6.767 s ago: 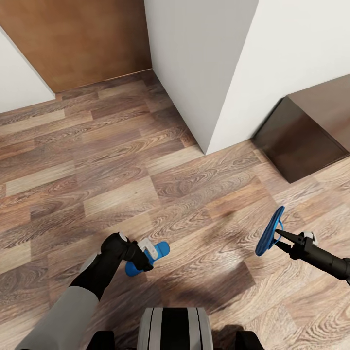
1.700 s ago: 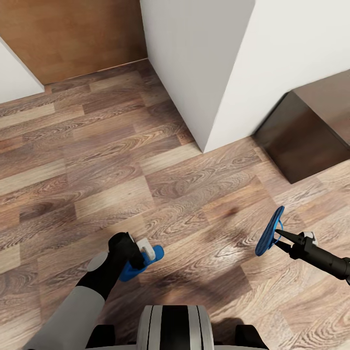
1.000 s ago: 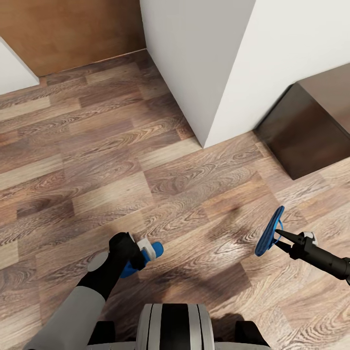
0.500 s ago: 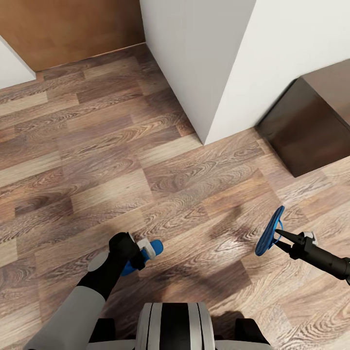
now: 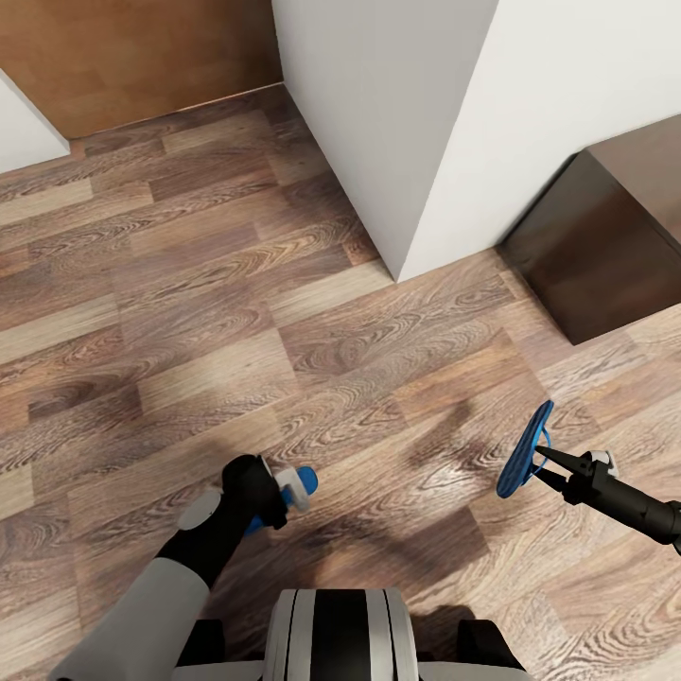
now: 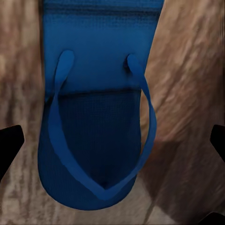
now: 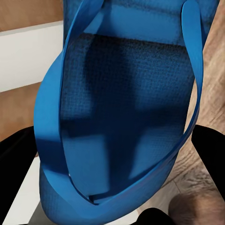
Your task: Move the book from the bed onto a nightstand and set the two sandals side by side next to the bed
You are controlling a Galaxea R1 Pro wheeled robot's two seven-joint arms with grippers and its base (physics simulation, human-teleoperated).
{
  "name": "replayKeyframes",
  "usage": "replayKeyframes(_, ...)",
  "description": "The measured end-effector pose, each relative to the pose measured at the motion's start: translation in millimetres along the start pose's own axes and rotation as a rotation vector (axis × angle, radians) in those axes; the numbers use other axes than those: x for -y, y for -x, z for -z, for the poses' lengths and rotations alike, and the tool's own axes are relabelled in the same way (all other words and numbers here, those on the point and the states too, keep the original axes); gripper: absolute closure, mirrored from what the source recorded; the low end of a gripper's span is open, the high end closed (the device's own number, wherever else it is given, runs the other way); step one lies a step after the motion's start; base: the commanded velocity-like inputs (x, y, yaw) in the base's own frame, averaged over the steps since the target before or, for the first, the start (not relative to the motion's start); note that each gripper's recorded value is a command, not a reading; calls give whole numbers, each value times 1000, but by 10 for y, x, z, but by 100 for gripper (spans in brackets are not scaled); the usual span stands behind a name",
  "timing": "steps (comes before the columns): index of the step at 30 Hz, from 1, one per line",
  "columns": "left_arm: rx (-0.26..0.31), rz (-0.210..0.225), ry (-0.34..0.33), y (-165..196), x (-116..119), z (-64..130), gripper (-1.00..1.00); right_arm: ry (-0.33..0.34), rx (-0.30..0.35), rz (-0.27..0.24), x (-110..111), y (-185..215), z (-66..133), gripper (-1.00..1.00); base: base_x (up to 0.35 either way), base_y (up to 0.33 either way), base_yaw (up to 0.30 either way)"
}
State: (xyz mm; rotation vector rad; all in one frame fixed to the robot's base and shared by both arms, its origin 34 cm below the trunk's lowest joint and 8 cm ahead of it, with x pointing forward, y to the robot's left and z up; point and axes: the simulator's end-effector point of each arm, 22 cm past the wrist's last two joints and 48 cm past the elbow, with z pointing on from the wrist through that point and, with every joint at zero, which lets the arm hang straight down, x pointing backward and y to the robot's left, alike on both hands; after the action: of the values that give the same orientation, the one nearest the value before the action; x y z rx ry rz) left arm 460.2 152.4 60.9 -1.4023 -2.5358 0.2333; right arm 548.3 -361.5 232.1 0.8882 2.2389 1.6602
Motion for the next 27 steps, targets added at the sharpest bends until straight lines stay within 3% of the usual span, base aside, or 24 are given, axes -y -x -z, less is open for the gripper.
replayKeyframes(27, -12, -14, 2, 0, 42, -5, -100, 0, 0, 0, 1, -2, 1, 100, 0, 0, 0)
